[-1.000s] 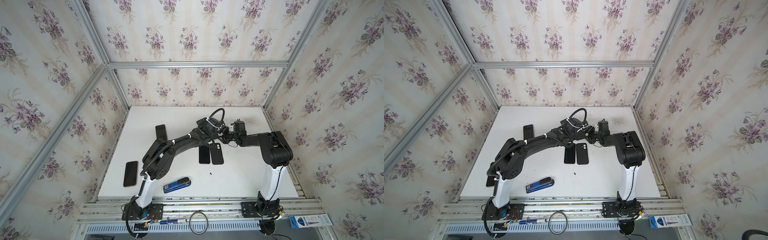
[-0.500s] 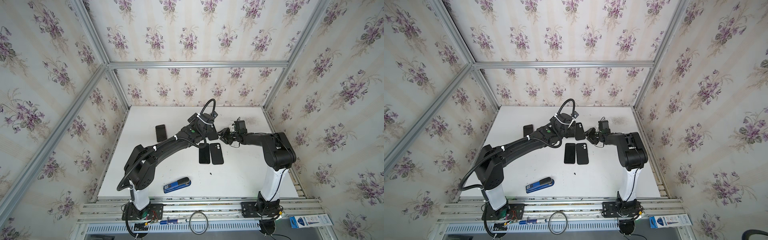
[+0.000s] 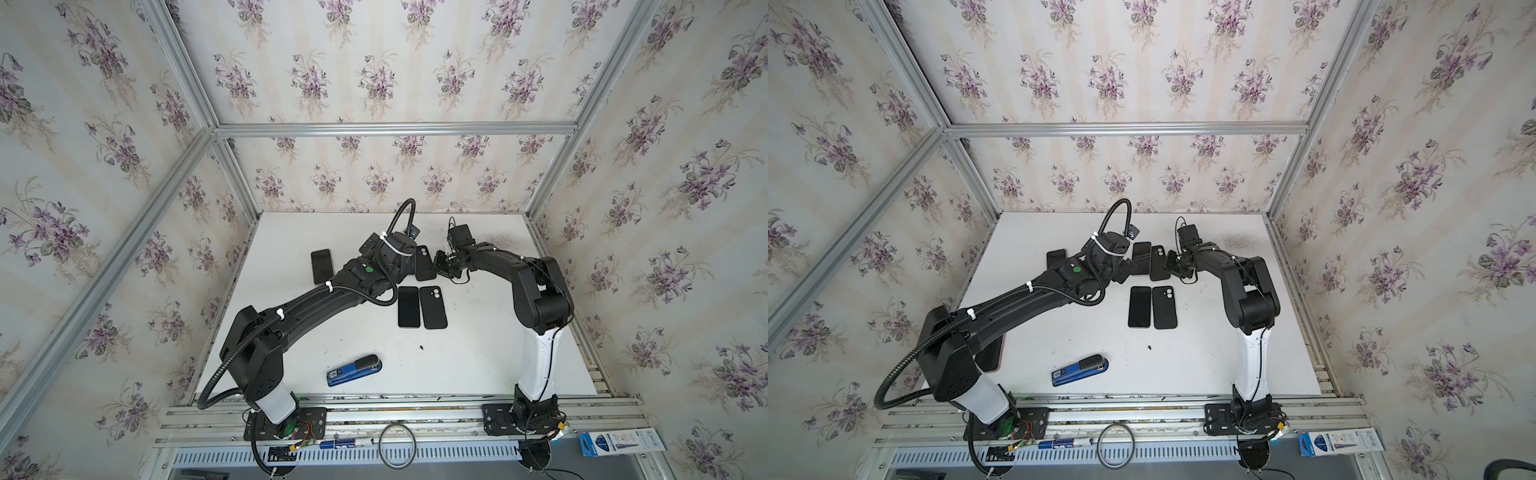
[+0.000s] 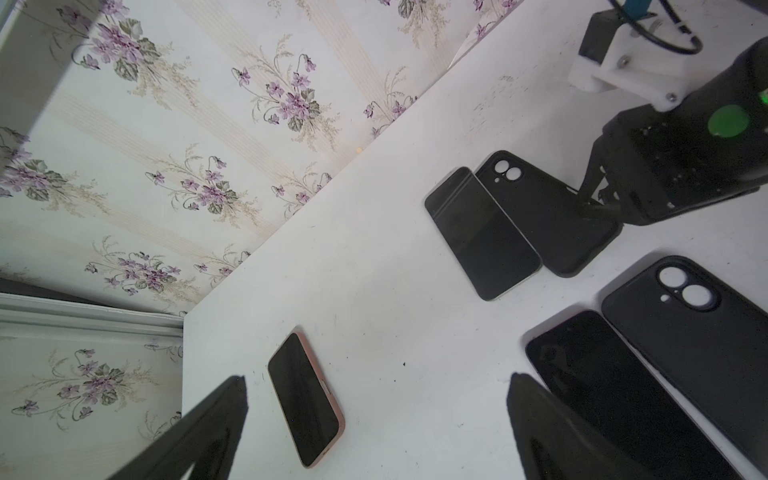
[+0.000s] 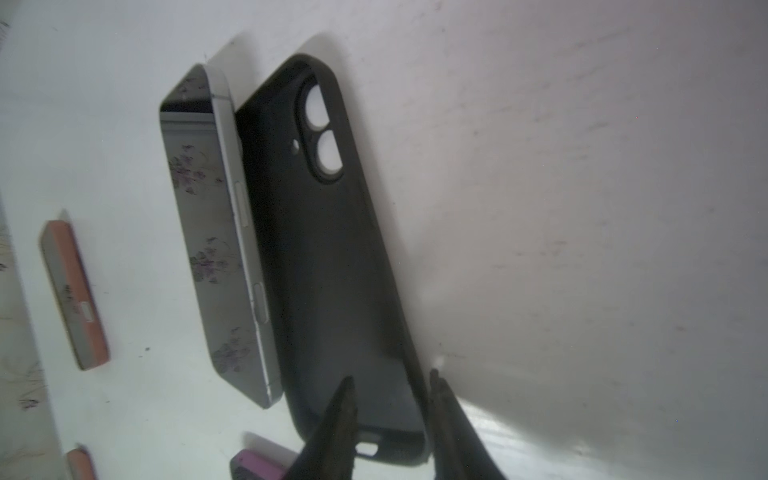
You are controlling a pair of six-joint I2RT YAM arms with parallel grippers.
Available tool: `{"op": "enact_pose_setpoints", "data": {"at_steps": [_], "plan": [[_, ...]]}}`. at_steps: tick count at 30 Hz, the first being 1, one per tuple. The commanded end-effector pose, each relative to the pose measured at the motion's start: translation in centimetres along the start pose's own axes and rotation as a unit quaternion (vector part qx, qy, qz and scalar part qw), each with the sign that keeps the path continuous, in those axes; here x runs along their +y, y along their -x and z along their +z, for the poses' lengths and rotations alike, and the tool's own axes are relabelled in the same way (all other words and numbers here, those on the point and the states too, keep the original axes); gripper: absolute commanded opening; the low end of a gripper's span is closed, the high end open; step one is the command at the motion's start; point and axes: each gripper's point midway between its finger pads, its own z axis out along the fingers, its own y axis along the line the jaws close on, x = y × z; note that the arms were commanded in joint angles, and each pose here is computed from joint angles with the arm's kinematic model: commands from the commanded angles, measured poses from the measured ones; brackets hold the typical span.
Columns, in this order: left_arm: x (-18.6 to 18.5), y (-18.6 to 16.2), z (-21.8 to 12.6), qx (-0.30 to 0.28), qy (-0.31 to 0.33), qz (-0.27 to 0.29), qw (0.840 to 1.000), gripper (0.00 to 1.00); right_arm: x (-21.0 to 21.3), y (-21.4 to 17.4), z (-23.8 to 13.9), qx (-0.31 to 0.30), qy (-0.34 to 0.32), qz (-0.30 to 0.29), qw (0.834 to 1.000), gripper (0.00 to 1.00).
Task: Take the phone out of the phone case
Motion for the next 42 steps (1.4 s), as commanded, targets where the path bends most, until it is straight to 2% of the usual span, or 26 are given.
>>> {"op": "enact_pose_setpoints", "data": {"at_steps": [1,7,14,22,33,36,42], "plan": [[0.4,-0.9,-0.5,0.011,0.007,-0.016,1.0,1.0,-2.2,-1.0,0.3,0.025,-0.08,-0.056,0.995,0.25],[0.9,-1.9,-1.2,0.02,0.012,-0.026,0.999,0.99,-2.7,-1.0,0.0,0.015,-0.118,-0.089,0.989,0.11],[1.1,-2.5,-1.8,0.023,0.01,-0.046,0.999,1.0,-2.6,-0.5,-1.9,-0.017,-0.167,-0.125,0.978,0.04],[1.4,-2.9,-2.4,0.023,0.008,-0.058,0.998,1.0,-2.5,0.5,-3.4,-0.064,-0.195,-0.138,0.969,0.02],[1.5,-3.8,-2.8,0.029,0.008,-0.066,0.997,1.0,-3.4,0.7,-3.8,-0.069,-0.224,-0.116,0.965,0.01],[1.5,-4.0,-2.8,0.03,0.008,-0.067,0.997,1.0,-2.4,0.4,-2.9,-0.066,-0.189,-0.12,0.972,0.02],[1.5,-4.4,-3.1,0.031,0.007,-0.073,0.997,1.0,-2.0,-0.1,-1.2,-0.046,-0.173,-0.118,0.977,0.02]]}}
